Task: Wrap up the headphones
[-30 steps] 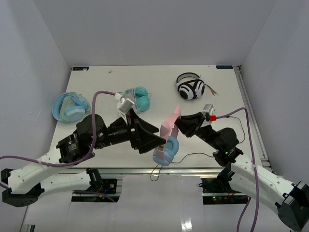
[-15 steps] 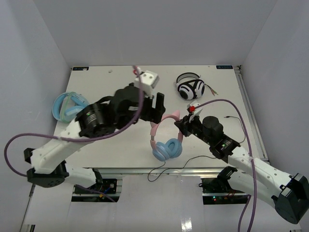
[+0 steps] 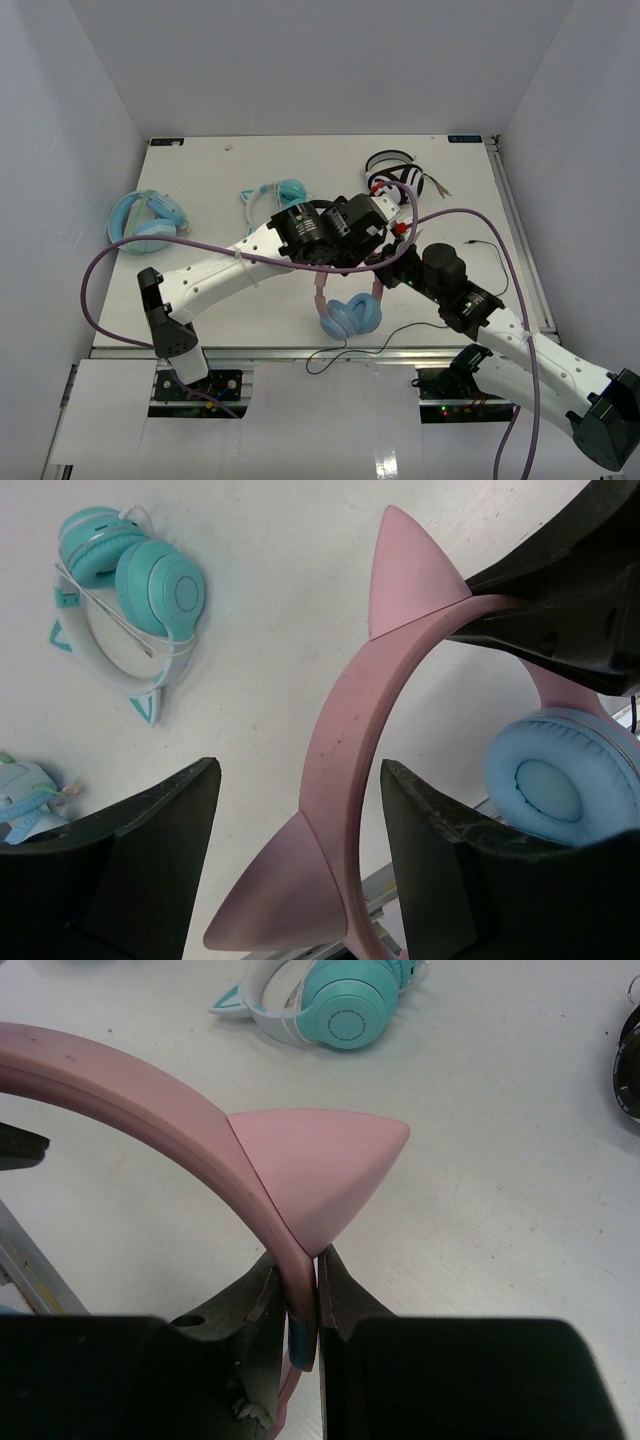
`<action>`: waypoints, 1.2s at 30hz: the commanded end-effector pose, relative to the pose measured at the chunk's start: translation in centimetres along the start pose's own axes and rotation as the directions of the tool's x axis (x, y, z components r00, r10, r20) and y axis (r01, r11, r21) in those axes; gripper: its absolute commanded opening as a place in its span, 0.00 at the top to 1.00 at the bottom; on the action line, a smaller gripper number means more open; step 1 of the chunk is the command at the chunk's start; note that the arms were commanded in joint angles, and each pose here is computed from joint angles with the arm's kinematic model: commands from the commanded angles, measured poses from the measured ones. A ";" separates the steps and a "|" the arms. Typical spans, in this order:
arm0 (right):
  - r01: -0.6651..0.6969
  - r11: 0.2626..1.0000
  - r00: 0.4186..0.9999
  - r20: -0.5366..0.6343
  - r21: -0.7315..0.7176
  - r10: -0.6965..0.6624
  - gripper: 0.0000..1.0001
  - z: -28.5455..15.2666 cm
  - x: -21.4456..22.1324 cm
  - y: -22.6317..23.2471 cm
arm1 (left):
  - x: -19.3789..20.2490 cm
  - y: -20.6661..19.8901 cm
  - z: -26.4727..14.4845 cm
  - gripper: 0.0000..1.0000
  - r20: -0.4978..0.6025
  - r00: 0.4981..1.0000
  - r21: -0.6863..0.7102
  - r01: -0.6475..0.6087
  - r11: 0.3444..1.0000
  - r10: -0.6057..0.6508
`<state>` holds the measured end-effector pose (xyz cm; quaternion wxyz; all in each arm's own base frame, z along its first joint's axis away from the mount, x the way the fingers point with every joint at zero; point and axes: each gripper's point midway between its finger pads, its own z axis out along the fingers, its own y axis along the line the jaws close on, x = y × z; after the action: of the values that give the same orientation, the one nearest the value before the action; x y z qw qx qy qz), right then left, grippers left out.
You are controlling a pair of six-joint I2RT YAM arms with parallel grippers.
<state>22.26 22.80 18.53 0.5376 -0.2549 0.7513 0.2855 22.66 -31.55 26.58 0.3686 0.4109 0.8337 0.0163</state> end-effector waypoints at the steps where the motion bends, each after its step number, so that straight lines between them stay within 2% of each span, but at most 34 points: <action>1: -0.027 0.999 0.993 0.112 -0.040 0.031 0.92 -0.6 -3.8 1.1 | -1.4 0.1 -1.5 0.26 0.066 0.998 0.037 -0.024 0.999 0.022; 5: -0.027 0.999 0.992 0.120 -0.042 0.032 0.92 -0.8 -4.1 1.2 | -0.9 -0.5 -0.4 0.30 0.038 0.999 0.036 -0.037 0.999 0.036; 26: -0.027 0.998 0.994 0.108 -0.054 0.033 0.92 -0.3 -4.0 1.4 | -0.2 -1.4 2.4 0.35 0.018 0.998 0.007 -0.052 0.999 0.052; 29: -0.036 0.998 0.996 0.082 -0.044 0.040 0.92 0.2 -3.4 1.2 | -1.5 -0.7 1.3 0.33 0.065 0.998 -0.008 -0.007 1.000 0.008; 32: -0.043 0.995 0.998 0.046 -0.090 0.048 0.92 0.9 -2.8 1.9 | -5.1 0.3 -2.2 0.31 0.196 0.977 0.039 0.077 0.996 -0.083; 34: -0.046 0.991 0.998 0.042 -0.124 0.051 0.92 1.0 -3.0 2.5 | -7.3 1.2 -5.7 0.28 0.306 0.941 0.096 0.120 0.988 -0.145; 36: -0.059 0.988 0.997 0.046 -0.145 0.066 0.92 0.8 -3.6 2.6 | -9.6 2.1 -9.5 0.27 0.431 0.880 0.170 0.140 0.975 -0.202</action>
<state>21.62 23.56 15.87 0.4876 -0.2708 0.7765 0.2933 23.74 -34.44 27.95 0.4076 0.4053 0.8180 -0.0217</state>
